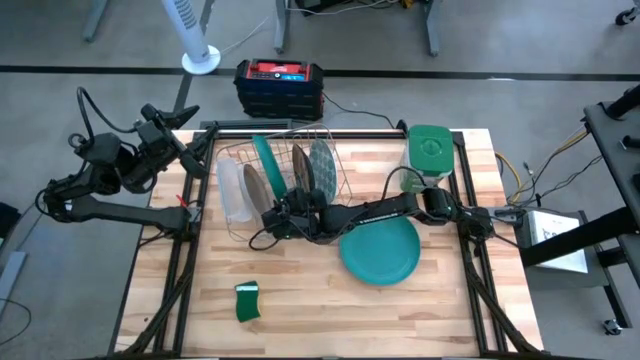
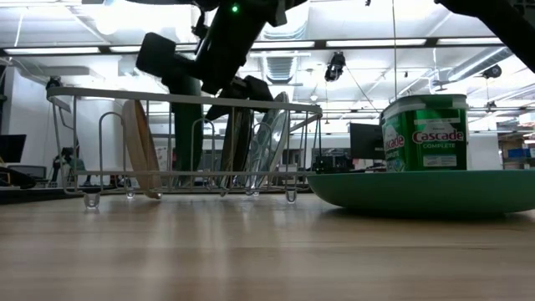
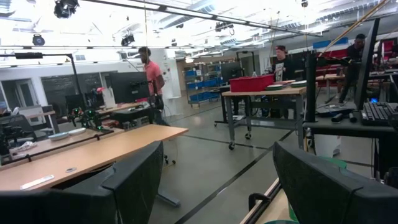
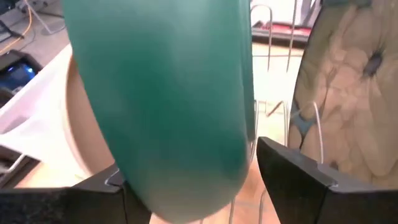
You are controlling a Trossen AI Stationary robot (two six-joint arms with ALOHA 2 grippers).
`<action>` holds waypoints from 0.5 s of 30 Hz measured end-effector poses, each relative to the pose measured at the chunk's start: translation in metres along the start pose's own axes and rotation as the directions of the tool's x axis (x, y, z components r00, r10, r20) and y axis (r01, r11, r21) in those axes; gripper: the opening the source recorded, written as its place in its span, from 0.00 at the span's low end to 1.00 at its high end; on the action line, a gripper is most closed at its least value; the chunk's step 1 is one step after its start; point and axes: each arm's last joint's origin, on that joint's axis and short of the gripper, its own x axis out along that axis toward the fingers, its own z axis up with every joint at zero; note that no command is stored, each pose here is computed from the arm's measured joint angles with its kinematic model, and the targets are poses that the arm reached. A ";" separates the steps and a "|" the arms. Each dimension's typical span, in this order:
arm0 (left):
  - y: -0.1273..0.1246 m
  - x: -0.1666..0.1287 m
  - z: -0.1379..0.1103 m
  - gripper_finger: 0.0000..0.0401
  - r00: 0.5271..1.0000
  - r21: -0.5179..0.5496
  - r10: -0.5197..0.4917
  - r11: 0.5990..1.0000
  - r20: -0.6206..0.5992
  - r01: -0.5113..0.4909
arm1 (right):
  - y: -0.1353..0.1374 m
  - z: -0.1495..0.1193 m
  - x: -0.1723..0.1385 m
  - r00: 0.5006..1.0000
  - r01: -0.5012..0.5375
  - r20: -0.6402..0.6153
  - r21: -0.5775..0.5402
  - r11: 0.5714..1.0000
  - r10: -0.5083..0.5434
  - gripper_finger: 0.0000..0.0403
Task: Sort dishes
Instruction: Put the green plate on the dish rack
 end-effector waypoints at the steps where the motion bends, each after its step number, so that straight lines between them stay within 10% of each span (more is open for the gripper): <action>1: 0.000 0.000 0.000 0.73 1.000 0.000 0.000 1.000 0.000 0.000 | 0.000 0.002 -0.002 1.000 -0.004 -0.009 -0.001 1.000 0.004 0.60; 15: -0.001 0.001 -0.001 0.73 1.000 0.003 -0.002 1.000 -0.007 0.002 | -0.005 0.026 -0.053 0.973 -0.073 -0.213 0.053 0.996 0.083 0.53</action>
